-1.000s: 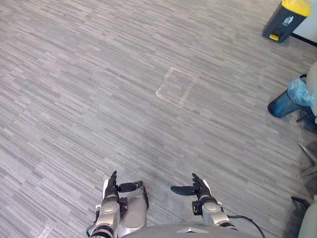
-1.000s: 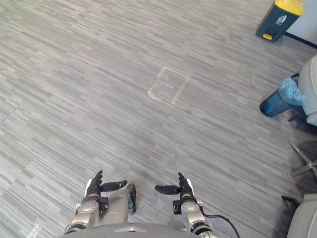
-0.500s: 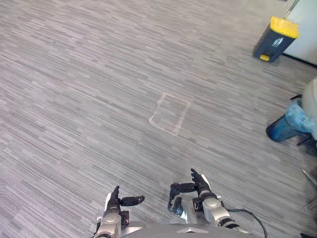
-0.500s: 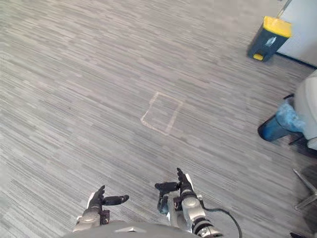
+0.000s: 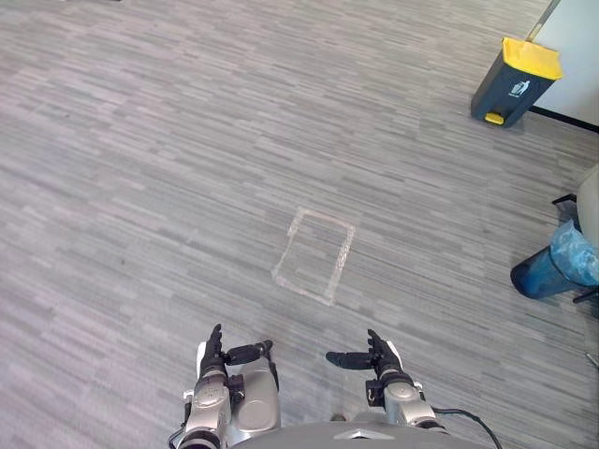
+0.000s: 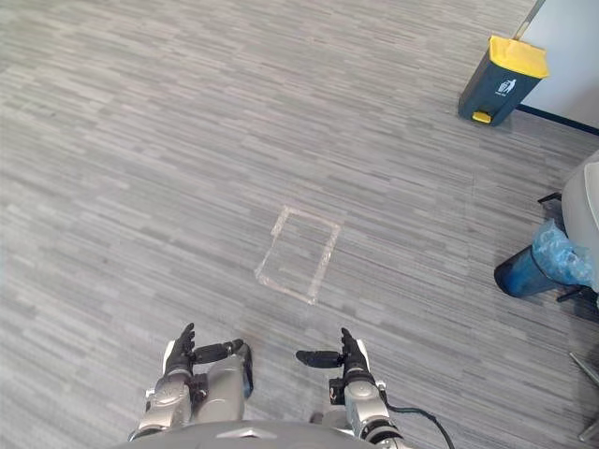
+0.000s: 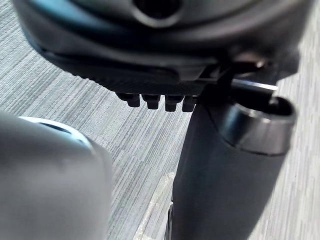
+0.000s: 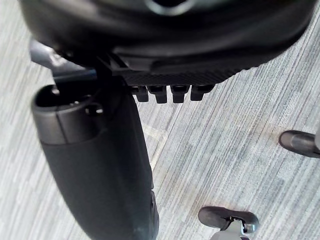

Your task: Organize the slippers on the shoe rack

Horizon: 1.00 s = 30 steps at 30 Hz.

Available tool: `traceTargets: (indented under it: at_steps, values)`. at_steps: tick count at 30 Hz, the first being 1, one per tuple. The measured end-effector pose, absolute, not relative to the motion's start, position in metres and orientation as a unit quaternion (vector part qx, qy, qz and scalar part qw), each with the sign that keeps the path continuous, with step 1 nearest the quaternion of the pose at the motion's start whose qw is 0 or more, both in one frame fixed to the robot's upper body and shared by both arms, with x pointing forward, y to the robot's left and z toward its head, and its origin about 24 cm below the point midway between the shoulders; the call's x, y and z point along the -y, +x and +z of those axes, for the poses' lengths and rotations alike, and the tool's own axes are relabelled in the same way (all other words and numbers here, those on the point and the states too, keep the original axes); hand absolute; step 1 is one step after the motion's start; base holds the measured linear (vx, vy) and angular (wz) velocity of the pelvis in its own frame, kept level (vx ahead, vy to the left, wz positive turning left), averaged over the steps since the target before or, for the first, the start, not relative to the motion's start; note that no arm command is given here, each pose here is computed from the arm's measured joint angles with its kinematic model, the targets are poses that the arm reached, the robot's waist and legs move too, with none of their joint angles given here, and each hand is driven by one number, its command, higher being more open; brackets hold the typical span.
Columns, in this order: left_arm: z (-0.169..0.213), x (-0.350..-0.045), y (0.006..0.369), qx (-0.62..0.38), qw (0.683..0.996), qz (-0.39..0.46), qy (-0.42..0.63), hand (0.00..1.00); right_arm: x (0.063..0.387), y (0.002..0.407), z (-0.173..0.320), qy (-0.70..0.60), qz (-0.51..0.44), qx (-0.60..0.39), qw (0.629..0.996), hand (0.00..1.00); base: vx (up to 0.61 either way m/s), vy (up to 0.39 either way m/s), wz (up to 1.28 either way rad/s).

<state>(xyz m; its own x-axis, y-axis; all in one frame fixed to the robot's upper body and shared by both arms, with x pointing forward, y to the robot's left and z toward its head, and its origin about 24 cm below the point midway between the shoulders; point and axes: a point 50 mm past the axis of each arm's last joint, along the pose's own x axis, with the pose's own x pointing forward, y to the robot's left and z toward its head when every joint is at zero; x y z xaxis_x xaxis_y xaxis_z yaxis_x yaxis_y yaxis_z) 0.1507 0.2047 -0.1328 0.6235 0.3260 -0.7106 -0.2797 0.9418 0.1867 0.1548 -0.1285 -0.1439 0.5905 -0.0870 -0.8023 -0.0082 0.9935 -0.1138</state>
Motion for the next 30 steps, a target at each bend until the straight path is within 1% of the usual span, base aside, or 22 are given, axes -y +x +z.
traceTargets:
  at_steps: [5,7,9,13,15,18,22,24,30]
  values:
    - [-0.139,-0.204,0.142,-0.427,0.889,0.159,0.035,1.00,0.128,0.150,-0.147,-0.056,-0.018,-0.462,0.885,1.00,0.40,0.213,-0.21]
    - [-0.143,-0.210,0.133,-0.443,0.882,0.150,0.056,1.00,0.126,0.154,-0.145,-0.061,-0.006,-0.456,0.888,1.00,0.43,0.145,-0.18]
    - [-0.146,-0.212,0.125,-0.457,0.874,0.155,0.059,1.00,0.127,0.159,-0.143,-0.074,0.007,-0.442,0.894,1.00,0.44,0.056,-0.06]
    - [-0.147,-0.213,0.121,-0.463,0.870,0.158,0.055,1.00,0.128,0.169,-0.138,-0.085,0.012,-0.428,0.900,1.00,0.33,-0.046,0.06]
    - [-0.147,-0.219,0.119,-0.465,0.868,0.163,0.059,1.00,0.128,0.163,-0.141,-0.085,0.012,-0.435,0.896,1.00,0.37,-0.094,0.13]
    - [-0.152,-0.201,0.114,-0.475,0.865,0.155,0.037,1.00,0.140,0.164,-0.141,-0.095,0.000,-0.436,0.895,1.00,0.45,-0.140,-0.19]
    - [-0.150,-0.190,0.121,-0.463,0.872,0.159,0.007,1.00,0.139,0.156,-0.143,-0.069,-0.022,-0.444,0.893,1.00,0.41,-0.175,0.00]
    - [-0.146,-0.194,0.126,-0.449,0.880,0.158,0.011,1.00,0.140,0.152,-0.144,-0.062,-0.029,-0.449,0.891,1.00,0.36,-0.025,-0.38]
    - [-0.142,-0.196,0.134,-0.435,0.886,0.158,0.015,1.00,0.149,0.147,-0.147,-0.055,-0.063,-0.464,0.882,1.00,0.29,0.142,-0.79]
